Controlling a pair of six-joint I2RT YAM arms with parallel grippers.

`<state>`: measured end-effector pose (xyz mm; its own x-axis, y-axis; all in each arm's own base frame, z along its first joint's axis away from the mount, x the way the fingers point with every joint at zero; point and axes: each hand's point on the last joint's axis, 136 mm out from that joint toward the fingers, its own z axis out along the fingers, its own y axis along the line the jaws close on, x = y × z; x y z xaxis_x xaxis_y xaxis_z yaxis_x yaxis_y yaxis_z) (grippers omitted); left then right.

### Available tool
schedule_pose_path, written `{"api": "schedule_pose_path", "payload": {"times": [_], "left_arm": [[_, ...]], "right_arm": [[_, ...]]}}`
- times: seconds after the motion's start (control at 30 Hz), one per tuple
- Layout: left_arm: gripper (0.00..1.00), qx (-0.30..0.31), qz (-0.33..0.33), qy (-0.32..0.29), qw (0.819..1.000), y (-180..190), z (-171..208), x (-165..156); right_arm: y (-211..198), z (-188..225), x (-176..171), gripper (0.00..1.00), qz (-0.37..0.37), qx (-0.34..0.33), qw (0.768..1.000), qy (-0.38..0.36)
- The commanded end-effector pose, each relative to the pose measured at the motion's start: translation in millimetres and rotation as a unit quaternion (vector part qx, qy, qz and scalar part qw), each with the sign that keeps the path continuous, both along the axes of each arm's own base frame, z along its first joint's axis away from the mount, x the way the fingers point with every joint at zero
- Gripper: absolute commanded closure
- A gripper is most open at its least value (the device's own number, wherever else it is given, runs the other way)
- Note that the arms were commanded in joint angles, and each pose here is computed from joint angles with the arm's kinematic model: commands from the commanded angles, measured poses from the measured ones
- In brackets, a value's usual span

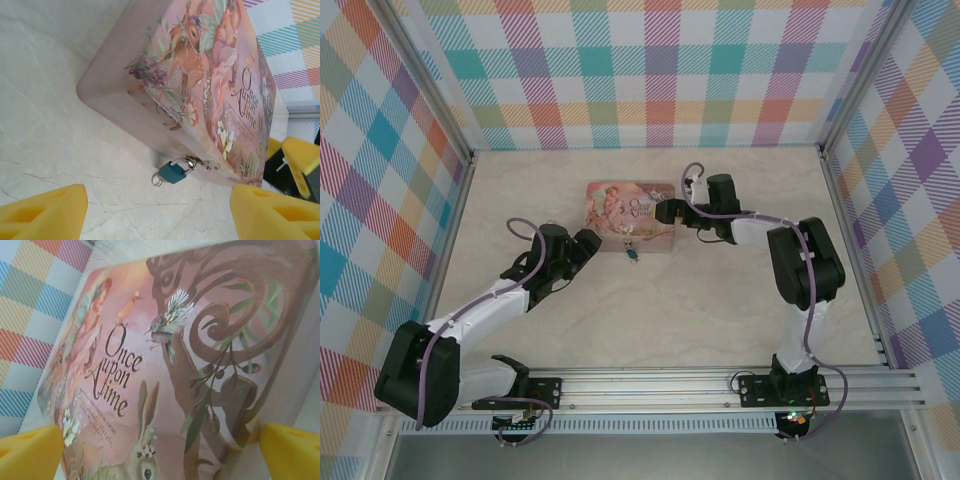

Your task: Unlock a padlock with a key

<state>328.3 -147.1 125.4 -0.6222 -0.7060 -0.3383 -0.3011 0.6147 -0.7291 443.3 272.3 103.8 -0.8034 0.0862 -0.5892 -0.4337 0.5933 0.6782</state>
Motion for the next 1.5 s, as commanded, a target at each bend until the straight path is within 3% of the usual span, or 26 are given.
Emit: {"api": "schedule_pose_path", "payload": {"times": [0.0, 0.23, 0.37, 0.57, 0.7, 0.87, 1.03, 1.47], "left_arm": [[0.24, 0.012, 0.002, -0.011, 1.000, 13, 10, 3], [0.22, 0.021, 0.005, -0.024, 0.999, 26, 22, 9], [0.17, 0.035, 0.010, -0.031, 0.999, 42, 33, 16], [0.09, 0.013, 0.028, -0.041, 0.999, 71, 38, 36], [0.08, -0.036, 0.019, -0.036, 0.999, 74, 27, 59], [0.07, -0.047, -0.012, -0.029, 0.998, 66, 14, 88], [0.07, -0.045, -0.020, -0.031, 0.998, 64, 5, 108], [0.09, -0.066, -0.034, -0.013, 0.997, 56, -15, 116]], "right_arm": [[24, 22, 17, 0.01, 0.057, 0.049, 0.996, -0.045], [19, 22, 56, 0.00, 0.003, 0.020, 0.994, -0.104], [-5, 40, 47, 0.00, -0.041, -0.026, 0.988, -0.146], [-17, 51, -25, 0.02, -0.012, -0.041, 0.988, -0.149], [4, 32, -88, 0.04, 0.045, -0.061, 0.988, -0.138], [36, -1, -126, 0.11, 0.076, -0.085, 0.986, -0.120], [62, -22, -118, 0.23, 0.084, -0.085, 0.987, -0.112], [83, -48, -75, 0.30, 0.052, -0.106, 0.984, -0.134]]}}
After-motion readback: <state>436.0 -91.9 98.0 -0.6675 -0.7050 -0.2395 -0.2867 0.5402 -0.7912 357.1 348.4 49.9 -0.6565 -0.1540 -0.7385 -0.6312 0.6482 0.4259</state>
